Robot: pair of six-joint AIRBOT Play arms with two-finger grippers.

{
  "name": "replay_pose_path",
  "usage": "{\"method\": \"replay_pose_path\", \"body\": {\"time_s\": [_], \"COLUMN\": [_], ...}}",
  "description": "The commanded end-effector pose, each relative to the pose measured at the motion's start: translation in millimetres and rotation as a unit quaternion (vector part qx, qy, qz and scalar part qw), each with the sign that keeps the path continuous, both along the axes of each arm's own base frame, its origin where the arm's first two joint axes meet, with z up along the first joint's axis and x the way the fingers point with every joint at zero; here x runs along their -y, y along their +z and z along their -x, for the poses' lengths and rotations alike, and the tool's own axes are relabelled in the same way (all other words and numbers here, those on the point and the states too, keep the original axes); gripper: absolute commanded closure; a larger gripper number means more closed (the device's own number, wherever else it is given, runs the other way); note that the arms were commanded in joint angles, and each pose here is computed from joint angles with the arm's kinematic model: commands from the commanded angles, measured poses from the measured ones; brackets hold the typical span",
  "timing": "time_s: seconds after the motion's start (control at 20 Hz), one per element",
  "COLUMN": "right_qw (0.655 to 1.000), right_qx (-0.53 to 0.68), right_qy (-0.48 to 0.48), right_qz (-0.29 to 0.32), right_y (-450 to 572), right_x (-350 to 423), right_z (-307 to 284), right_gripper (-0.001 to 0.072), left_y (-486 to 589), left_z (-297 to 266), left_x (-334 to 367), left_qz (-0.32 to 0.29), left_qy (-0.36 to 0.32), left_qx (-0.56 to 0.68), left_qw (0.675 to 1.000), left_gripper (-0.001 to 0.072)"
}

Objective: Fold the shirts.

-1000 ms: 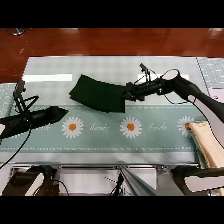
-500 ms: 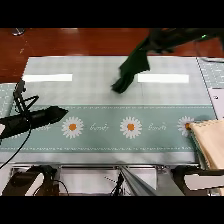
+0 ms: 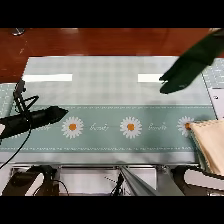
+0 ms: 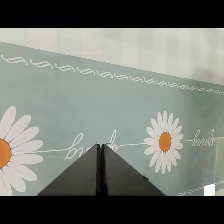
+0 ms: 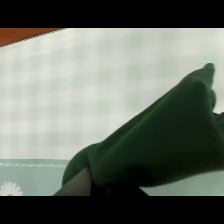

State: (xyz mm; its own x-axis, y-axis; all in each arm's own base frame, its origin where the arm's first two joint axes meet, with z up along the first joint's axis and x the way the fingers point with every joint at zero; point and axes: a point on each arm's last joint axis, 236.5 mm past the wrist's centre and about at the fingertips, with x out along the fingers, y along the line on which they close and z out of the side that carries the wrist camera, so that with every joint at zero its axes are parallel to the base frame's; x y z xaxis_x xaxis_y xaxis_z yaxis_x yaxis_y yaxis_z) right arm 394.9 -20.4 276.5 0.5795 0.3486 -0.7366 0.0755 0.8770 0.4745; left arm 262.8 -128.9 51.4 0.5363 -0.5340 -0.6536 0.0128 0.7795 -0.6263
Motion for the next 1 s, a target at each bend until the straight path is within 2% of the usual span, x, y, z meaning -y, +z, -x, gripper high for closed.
{"method": "replay_pose_path", "body": {"time_s": [0.0,0.15,0.3,0.4,0.5,0.65,0.8,0.85,0.95], "right_qw": [0.994,0.981,0.948,0.903,0.826,0.787,0.733,0.725,0.723], "right_qx": [-0.042,-0.080,-0.152,-0.209,-0.267,-0.272,-0.261,-0.263,-0.266], "right_qy": [-0.100,-0.176,-0.279,-0.368,-0.477,-0.525,-0.586,-0.593,-0.595], "right_qz": [0.019,0.013,0.029,0.075,0.134,0.179,0.225,0.232,0.229], "right_y": [0.9,-24.3,-69.0,-90.7,-96.2,-88.0,-66.7,-64.1,-65.1], "right_x": [69.5,103.5,130.5,152.5,163.4,153.8,147.6,147.3,148.9], "right_z": [60.0,109.2,181.2,245.8,317.8,356.8,396.4,402.3,402.0], "right_gripper": [0.0690,0.0690,0.0690,0.0690,0.0689,0.0689,0.0688,0.0654,0.0119], "left_y": [-0.2,1.5,1.7,3.3,10.5,23.7,26.1,26.1,26.0], "left_z": [0.0,-0.1,-0.1,-0.1,0.5,-0.5,-1.2,-1.2,-1.3], "left_x": [0.2,2.1,2.3,4.1,12.5,24.3,25.7,25.7,25.5], "left_qz": [0.002,0.012,0.012,0.018,0.047,0.093,0.085,0.077,0.073], "left_qy": [0.002,0.006,0.006,0.006,0.006,0.009,-0.006,-0.015,-0.019], "left_qx": [-0.002,-0.005,-0.005,-0.005,-0.007,-0.007,0.010,0.018,0.023], "left_qw": [1.000,1.000,1.000,1.000,0.999,0.996,0.996,0.997,0.997], "left_gripper": [0.0683,0.0683,0.0683,0.0683,0.0682,0.0682,0.0682,0.0682,0.0682]}}
